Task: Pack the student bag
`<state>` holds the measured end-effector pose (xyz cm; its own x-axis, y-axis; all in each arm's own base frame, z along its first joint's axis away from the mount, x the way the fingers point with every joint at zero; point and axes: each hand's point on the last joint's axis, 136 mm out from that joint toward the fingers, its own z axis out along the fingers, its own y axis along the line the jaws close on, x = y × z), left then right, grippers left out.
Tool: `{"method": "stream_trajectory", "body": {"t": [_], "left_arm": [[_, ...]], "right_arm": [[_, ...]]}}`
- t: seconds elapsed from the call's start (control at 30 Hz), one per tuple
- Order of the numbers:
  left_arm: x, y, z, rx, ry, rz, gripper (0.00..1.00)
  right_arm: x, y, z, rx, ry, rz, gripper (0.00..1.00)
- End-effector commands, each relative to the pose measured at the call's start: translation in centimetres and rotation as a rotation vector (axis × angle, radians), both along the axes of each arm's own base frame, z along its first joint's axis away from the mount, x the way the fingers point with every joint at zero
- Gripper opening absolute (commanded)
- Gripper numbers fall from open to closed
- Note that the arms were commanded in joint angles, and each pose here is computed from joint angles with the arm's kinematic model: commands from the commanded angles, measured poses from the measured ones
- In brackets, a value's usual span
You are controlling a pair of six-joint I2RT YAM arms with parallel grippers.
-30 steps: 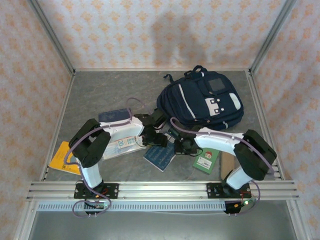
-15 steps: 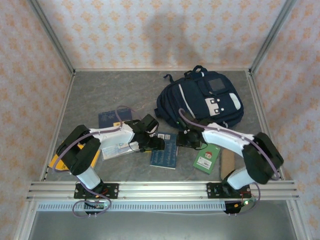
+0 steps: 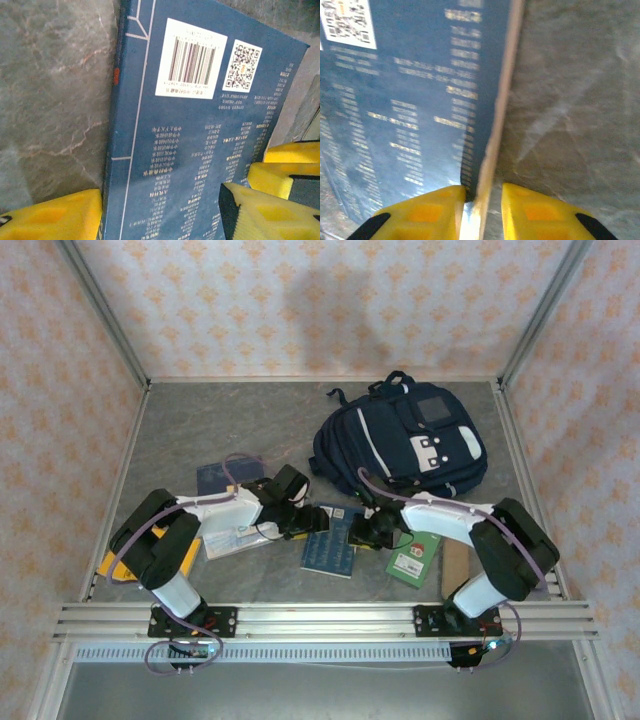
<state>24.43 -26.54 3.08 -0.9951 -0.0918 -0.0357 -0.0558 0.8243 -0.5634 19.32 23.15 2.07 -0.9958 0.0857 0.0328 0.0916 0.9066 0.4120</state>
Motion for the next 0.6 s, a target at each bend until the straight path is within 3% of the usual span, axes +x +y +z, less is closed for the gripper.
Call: {"method": "stream_trajectory", "body": {"t": [0.0, 0.37, 0.57], "left_arm": [[-0.1, -2.0, 0.0, -0.113, 0.013, -0.049, 0.63], [-0.9, -2.8, 5.5, -0.273, -0.089, -0.097, 0.55], [-1.1, -3.1, 6.2, -0.324, -0.098, -0.09, 0.52]], "right_arm": [[-0.1, 0.6, -1.4, 0.005, 0.028, 0.007, 0.2], [-0.5, -1.1, -2.5, -0.047, 0.047, 0.02, 0.14], [-0.5, -1.4, -2.5, -0.055, 0.047, 0.025, 0.13]]}}
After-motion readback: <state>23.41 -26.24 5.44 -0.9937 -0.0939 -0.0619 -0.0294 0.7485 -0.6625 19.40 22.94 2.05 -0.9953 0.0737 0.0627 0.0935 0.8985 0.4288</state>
